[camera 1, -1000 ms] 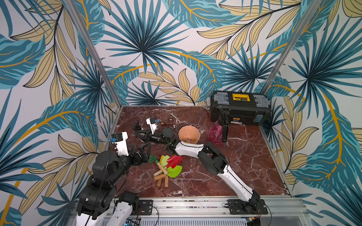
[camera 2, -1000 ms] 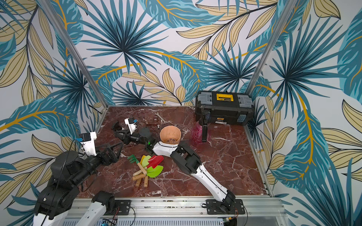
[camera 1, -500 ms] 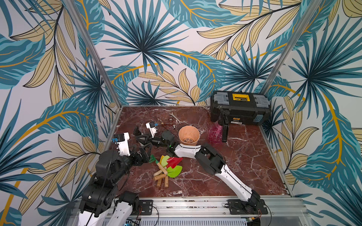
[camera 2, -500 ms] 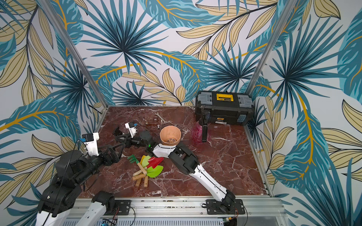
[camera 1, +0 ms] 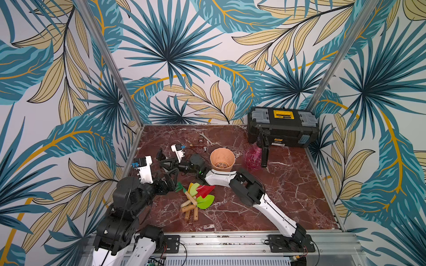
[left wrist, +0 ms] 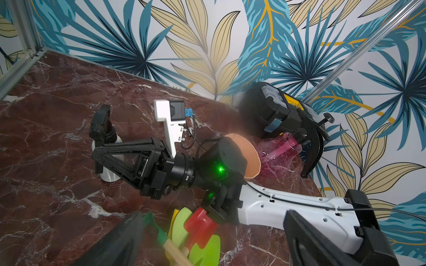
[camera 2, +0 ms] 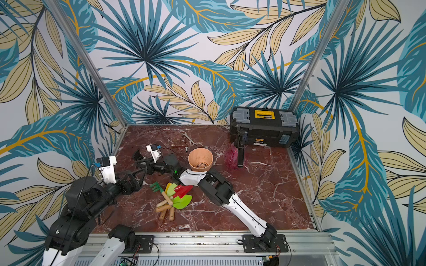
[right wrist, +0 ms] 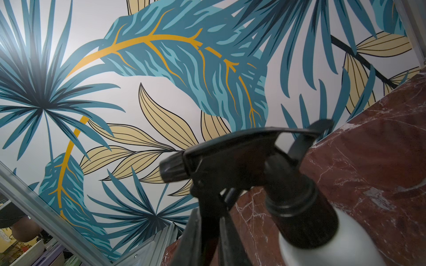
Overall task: Organize the gardening tools
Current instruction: Place the gardening tool at the center of the board.
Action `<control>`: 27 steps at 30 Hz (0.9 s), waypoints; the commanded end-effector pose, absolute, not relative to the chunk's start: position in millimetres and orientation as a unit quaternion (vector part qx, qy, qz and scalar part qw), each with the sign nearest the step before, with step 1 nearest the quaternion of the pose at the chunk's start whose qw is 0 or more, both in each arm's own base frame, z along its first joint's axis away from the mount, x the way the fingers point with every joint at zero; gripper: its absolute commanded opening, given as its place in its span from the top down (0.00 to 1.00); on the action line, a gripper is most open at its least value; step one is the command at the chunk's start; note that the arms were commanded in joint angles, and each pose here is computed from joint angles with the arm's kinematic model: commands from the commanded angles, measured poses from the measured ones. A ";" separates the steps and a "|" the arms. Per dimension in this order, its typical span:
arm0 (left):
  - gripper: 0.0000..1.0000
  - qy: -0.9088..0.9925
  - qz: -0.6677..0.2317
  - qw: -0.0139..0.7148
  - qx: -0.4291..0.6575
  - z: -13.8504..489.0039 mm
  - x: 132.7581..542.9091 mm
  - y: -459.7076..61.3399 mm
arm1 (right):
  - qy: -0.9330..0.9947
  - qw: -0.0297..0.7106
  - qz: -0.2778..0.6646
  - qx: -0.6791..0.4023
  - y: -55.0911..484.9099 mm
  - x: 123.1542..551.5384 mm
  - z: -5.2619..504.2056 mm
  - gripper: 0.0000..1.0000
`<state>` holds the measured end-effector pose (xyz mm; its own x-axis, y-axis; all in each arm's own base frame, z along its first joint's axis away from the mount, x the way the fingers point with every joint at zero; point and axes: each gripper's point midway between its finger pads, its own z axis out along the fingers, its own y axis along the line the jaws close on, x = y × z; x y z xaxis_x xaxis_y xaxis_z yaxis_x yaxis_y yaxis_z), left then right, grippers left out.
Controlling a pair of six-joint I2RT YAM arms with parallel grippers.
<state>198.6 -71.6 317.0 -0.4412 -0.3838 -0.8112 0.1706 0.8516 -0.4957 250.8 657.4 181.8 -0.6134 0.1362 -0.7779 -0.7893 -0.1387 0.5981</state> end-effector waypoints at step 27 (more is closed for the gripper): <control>0.00 0.801 -0.251 0.539 -0.063 318.6 201.1 -67.8 | 0.567 0.357 0.679 -0.299 653.3 247.7 155.1 0.84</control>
<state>199.6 -69.2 316.3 -0.4349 -0.3792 -0.8168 0.1618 0.8594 -0.4851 251.6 654.8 165.7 -0.5852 0.1396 -0.7988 -0.8108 -0.1090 0.5750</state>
